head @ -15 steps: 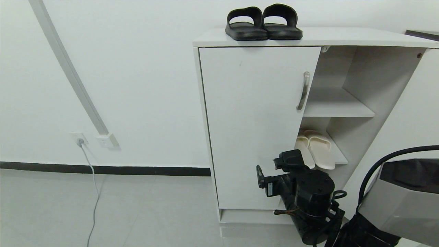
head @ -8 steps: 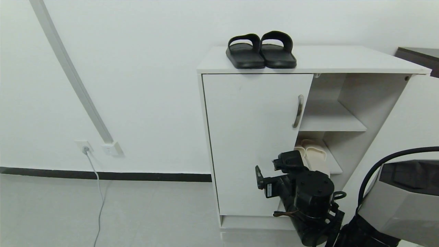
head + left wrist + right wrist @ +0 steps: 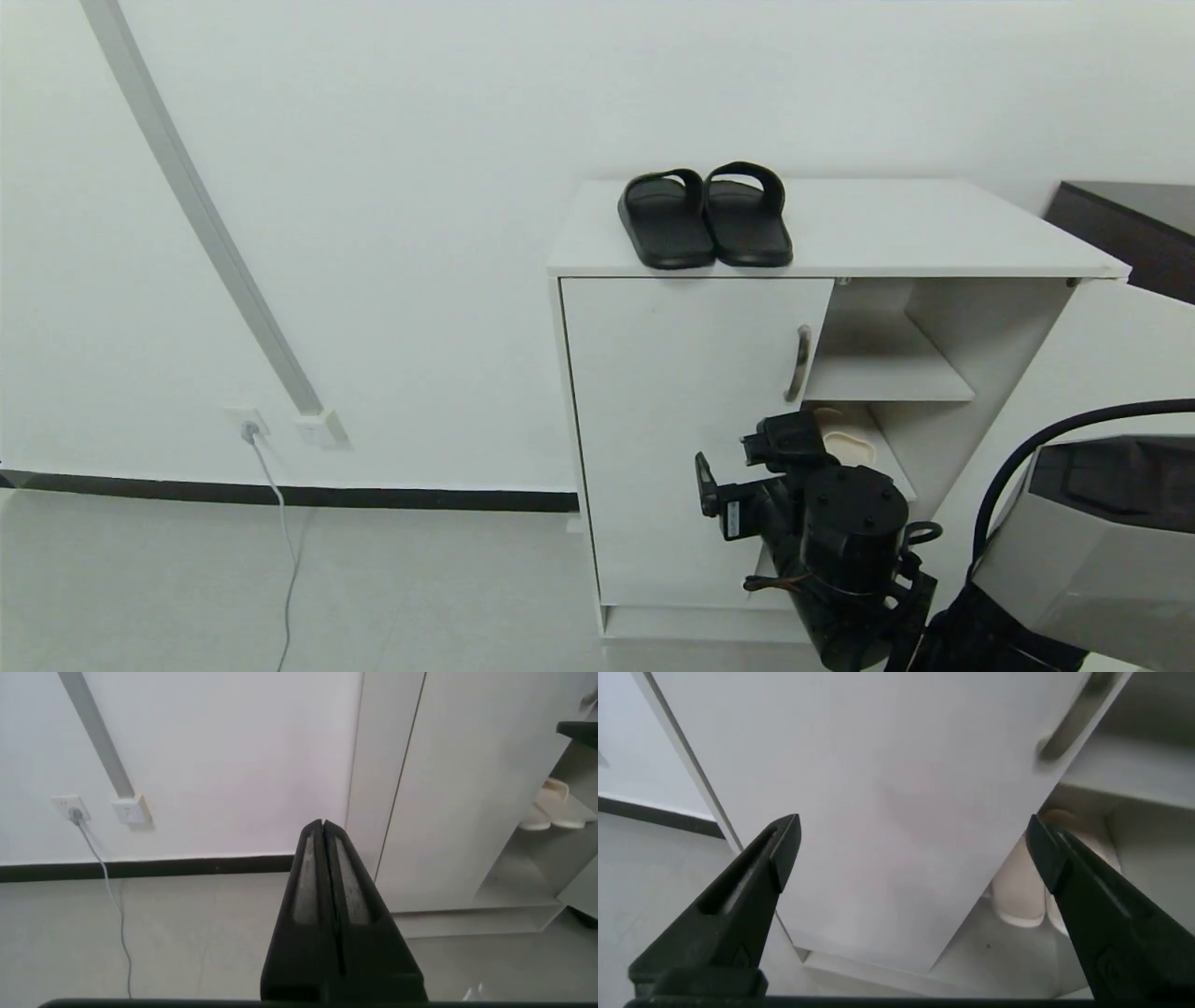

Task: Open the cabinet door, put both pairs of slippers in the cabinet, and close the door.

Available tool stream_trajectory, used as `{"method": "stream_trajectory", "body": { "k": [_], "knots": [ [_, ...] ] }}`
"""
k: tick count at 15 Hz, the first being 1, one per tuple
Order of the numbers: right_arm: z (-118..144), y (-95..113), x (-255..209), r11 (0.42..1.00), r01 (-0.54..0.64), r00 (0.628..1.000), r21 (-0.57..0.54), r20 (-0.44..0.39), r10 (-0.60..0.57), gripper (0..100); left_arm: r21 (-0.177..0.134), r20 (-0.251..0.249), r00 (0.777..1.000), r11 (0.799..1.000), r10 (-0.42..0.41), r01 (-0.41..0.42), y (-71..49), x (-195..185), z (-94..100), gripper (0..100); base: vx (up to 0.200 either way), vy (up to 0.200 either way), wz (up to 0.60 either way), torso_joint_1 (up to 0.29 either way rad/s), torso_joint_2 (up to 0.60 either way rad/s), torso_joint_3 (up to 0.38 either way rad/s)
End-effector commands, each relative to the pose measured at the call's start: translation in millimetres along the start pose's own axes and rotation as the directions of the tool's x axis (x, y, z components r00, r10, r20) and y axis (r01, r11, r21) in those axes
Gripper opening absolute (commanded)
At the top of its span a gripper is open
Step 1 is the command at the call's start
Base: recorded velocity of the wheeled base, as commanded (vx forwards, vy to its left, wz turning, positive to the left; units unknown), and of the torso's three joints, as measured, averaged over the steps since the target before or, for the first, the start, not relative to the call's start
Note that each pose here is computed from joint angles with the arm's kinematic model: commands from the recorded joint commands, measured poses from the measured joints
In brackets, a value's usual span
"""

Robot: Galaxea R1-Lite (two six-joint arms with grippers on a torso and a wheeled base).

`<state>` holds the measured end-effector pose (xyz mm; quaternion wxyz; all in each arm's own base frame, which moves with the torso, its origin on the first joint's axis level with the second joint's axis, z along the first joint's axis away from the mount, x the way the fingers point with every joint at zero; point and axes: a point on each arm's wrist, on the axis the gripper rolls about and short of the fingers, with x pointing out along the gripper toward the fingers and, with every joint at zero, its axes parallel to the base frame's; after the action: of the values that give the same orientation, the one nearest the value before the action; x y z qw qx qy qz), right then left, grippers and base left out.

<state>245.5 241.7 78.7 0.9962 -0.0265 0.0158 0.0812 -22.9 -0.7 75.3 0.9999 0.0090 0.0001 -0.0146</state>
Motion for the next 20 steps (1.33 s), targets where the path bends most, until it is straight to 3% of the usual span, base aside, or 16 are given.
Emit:
{"method": "stream_trajectory", "body": {
  "k": [1, 14, 20],
  "knots": [
    [-0.8, 0.7, -0.2, 1.000, -0.002, 1.000, -0.002, -0.002, 0.002, 100, 0.000, -0.001, 1.000, 1.000, 0.000, 0.000, 0.0, 0.1, 0.0, 0, 0.000, 0.000, 0.00, 0.163, -0.48, -0.310],
    [-3.7, -0.7, -3.2, 1.000, -0.011, 1.000, -0.008, -0.010, 0.011, 100, 0.000, -0.001, 1.000, 1.000, 0.000, 0.000, 0.0, 0.1, 0.0, 0, 0.000, 0.000, 0.00, 0.209, -0.53, -0.320],
    [13.0, -2.8, -5.7, 0.997, -0.075, 0.996, 0.033, 0.041, 0.074, 100, 0.002, -0.001, 1.000, 1.000, 0.000, 0.000, 0.0, 0.1, 0.0, 0, 0.000, 0.000, 0.00, 0.234, -0.54, -0.299]
  ]
}}
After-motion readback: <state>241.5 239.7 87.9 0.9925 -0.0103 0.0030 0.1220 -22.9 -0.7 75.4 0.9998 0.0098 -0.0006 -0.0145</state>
